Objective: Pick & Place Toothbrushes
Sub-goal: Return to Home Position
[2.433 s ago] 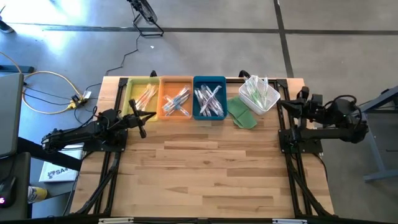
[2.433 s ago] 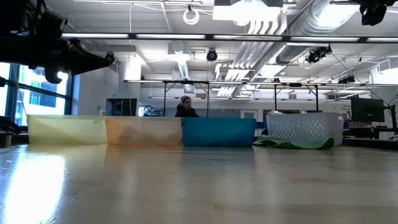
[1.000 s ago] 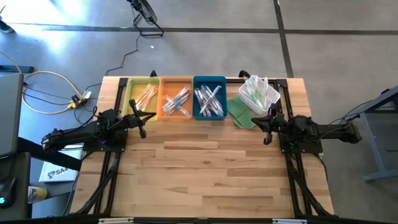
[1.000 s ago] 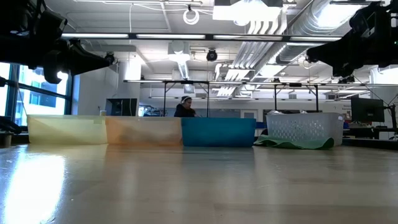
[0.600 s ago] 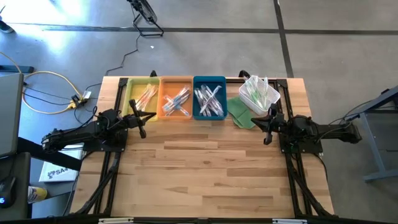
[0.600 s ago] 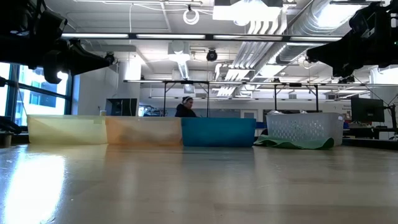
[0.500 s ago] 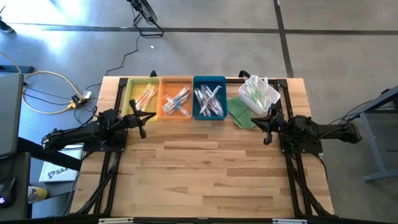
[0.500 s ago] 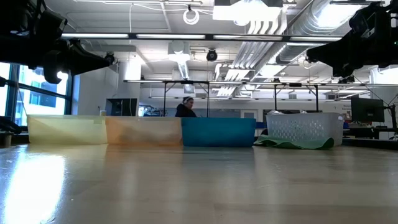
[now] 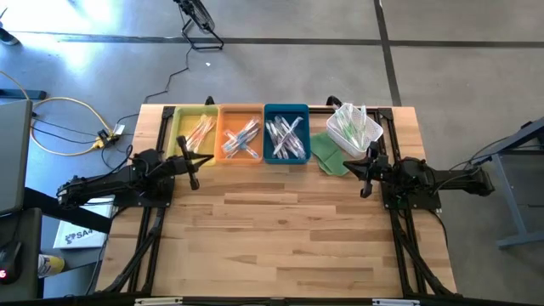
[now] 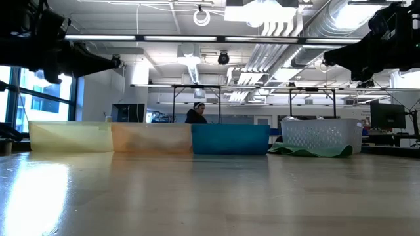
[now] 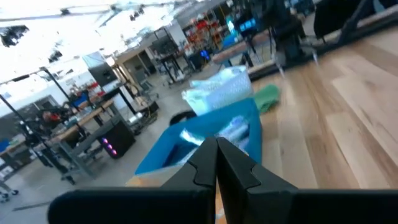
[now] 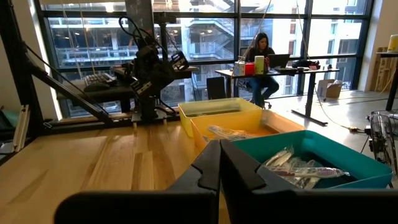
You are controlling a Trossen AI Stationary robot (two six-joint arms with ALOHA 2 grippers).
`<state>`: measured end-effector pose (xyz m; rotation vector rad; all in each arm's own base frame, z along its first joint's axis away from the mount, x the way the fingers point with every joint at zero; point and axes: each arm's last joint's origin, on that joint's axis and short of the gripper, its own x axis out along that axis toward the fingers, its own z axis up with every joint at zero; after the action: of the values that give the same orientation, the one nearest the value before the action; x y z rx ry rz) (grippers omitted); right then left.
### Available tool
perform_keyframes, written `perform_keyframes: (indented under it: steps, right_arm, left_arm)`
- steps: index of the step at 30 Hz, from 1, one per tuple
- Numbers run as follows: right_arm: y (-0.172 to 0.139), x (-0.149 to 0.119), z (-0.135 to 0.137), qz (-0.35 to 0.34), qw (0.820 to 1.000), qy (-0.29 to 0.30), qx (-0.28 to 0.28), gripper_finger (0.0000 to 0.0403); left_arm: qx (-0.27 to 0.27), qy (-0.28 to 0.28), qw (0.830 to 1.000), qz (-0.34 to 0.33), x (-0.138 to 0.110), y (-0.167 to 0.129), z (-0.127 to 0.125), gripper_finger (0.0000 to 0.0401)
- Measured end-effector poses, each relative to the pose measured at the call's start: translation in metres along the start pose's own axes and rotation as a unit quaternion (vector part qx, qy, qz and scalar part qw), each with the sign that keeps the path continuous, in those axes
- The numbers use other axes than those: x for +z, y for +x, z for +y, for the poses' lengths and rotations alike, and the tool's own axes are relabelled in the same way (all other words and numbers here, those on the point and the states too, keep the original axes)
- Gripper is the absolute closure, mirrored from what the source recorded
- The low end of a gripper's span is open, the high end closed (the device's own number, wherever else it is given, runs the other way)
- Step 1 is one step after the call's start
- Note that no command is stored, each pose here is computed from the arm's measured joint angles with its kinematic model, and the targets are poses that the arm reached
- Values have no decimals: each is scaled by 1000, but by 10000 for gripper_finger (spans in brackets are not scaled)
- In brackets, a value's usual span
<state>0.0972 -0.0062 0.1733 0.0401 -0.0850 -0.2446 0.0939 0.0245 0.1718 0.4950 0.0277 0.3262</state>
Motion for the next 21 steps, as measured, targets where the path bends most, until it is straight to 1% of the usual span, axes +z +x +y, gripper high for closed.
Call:
perform_keyframes:
  steps: [3, 21]
  right_arm:
    - [0, 0, 0, 0, 1000, 0, 0, 401]
    - [0, 0, 0, 0, 1000, 0, 0, 401]
  left_arm:
    - [-6, 3, 1000, 10, -2, 0, -1, 400]
    - [-7, 3, 1000, 10, -2, 0, -1, 400]
